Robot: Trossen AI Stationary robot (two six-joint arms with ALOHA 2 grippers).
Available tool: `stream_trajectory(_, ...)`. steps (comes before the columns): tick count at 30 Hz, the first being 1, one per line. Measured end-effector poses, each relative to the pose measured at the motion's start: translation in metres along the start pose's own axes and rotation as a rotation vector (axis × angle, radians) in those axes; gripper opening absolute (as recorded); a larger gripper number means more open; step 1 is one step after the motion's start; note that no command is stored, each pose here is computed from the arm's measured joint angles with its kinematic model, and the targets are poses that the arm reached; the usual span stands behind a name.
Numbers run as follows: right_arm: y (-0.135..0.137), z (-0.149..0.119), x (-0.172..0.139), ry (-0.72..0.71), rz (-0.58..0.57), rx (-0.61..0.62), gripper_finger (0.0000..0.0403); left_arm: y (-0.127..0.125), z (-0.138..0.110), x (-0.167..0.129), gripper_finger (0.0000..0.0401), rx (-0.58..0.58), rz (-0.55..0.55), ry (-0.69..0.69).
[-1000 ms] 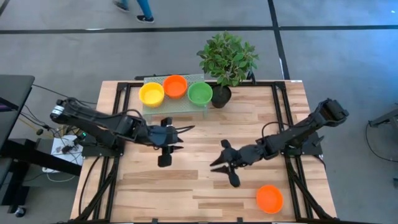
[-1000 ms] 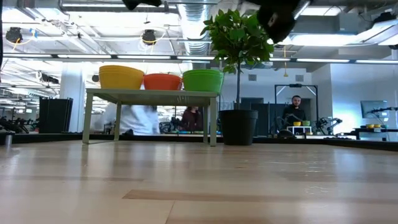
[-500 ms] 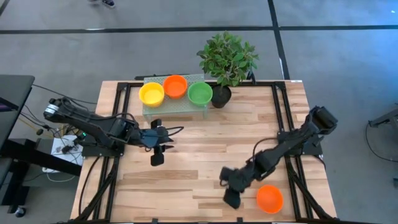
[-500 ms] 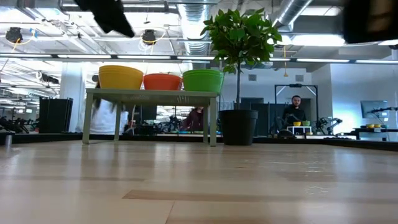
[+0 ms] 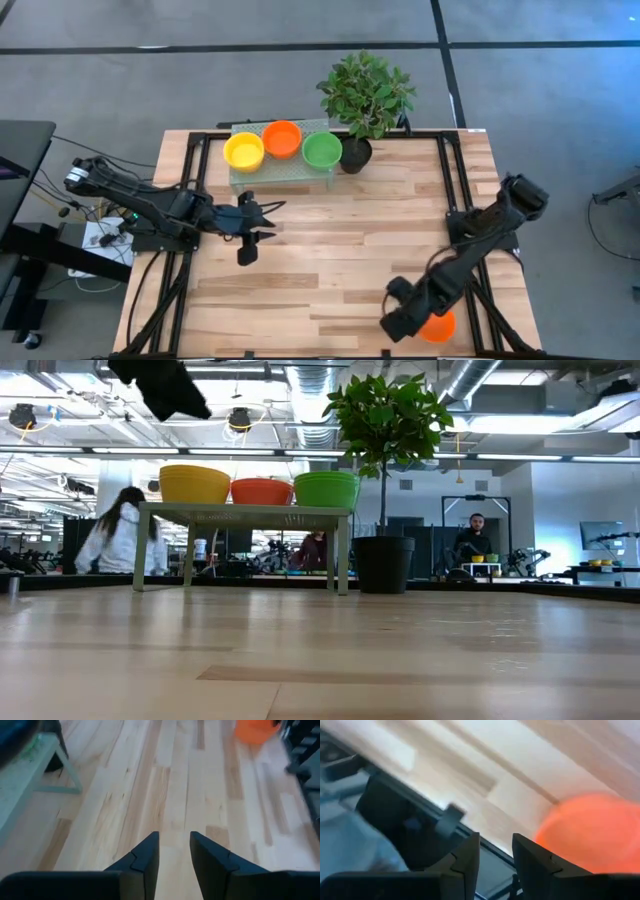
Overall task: Pick & Place Mini bowls
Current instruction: Stack the orange bowl on top of the other orange bowls on the shelf
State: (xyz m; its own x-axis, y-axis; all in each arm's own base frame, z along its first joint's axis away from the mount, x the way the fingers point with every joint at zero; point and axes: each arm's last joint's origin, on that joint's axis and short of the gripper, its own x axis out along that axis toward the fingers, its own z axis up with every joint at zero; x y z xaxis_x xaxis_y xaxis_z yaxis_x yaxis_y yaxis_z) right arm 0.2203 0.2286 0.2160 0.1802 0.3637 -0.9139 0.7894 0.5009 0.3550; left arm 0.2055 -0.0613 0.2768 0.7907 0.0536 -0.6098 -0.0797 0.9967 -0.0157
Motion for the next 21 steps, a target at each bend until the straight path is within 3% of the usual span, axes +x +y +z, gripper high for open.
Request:
stream_trajectory(4, -0.012, -0.015, 0.000, -0.060, -0.068, 0.093, 0.0111, 0.000, 0.003, -0.003, 0.0110, -0.012, -0.009, -0.036)
stream_trajectory(9, -0.018, -0.028, 0.010, -0.082, -0.107, 0.081, 0.0111, 0.000, 0.007, -0.005, 0.0110, -0.024, -0.020, -0.074)
stream_trajectory(12, -0.015, -0.028, 0.014, -0.086, -0.084, 0.081, 0.0111, -0.001, 0.008, -0.005, 0.0110, -0.030, -0.025, -0.091)
stream_trajectory(21, -0.017, -0.026, 0.034, -0.089, -0.153, 0.086, 0.0111, -0.001, 0.010, -0.005, 0.0110, -0.037, -0.033, -0.110)
